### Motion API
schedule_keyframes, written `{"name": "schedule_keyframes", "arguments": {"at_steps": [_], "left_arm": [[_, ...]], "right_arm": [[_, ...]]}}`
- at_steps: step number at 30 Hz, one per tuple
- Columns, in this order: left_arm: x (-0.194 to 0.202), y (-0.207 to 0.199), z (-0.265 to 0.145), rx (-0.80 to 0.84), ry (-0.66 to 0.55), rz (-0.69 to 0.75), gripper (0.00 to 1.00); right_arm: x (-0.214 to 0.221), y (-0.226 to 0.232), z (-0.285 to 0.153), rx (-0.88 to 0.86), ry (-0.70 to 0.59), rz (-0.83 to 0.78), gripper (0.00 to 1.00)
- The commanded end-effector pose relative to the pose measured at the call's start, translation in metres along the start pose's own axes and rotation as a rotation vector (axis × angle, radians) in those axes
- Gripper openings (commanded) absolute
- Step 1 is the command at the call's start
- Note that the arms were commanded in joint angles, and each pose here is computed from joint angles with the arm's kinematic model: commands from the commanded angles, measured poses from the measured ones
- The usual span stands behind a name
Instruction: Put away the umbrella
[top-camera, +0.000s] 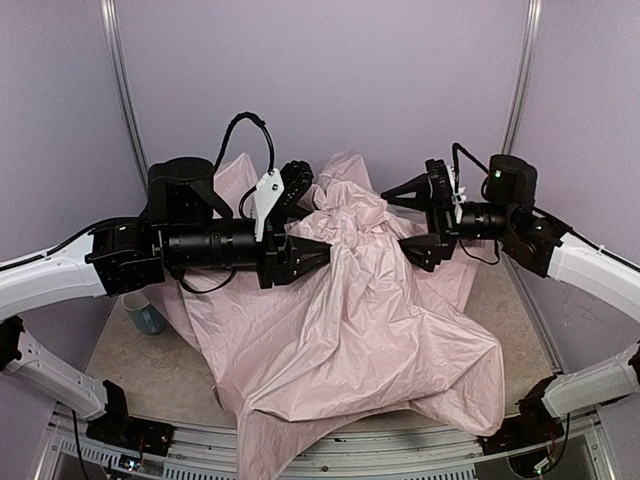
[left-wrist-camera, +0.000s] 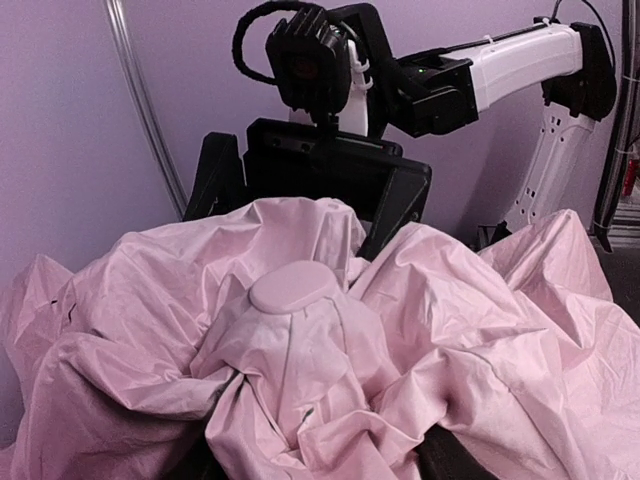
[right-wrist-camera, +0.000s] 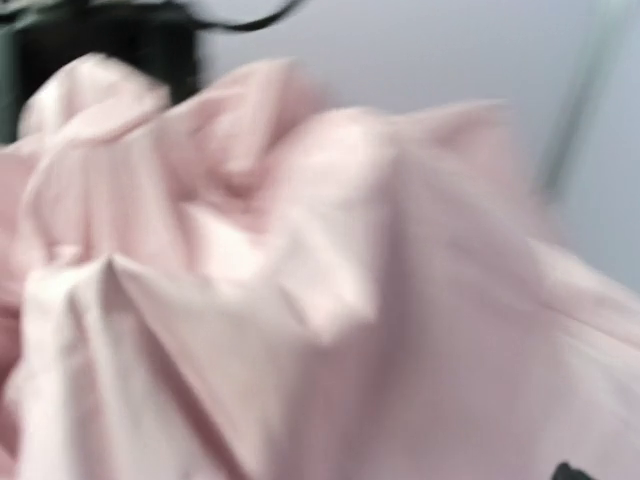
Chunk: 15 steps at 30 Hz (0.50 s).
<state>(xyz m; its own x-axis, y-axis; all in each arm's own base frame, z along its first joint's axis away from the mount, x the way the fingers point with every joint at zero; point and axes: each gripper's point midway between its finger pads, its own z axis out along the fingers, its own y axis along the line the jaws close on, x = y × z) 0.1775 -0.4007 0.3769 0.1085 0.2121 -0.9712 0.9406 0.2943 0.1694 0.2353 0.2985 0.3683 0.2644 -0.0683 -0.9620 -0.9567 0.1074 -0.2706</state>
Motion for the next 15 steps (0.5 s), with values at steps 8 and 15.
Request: {"name": "schedule_keyframes", "arguments": {"at_steps": [8,15], "left_arm": [[-0.013,0.004,0.009,0.102,-0.177,-0.022,0.00],[0.015,0.025,0.028,0.075,-0.148,-0.108,0.14]], "right_arm": [[0.022,0.089,0.067,-0.385,0.030,0.058,0.95],[-0.003,0.078,0.072,-0.305,-0.087,0.067,0.53]]}}
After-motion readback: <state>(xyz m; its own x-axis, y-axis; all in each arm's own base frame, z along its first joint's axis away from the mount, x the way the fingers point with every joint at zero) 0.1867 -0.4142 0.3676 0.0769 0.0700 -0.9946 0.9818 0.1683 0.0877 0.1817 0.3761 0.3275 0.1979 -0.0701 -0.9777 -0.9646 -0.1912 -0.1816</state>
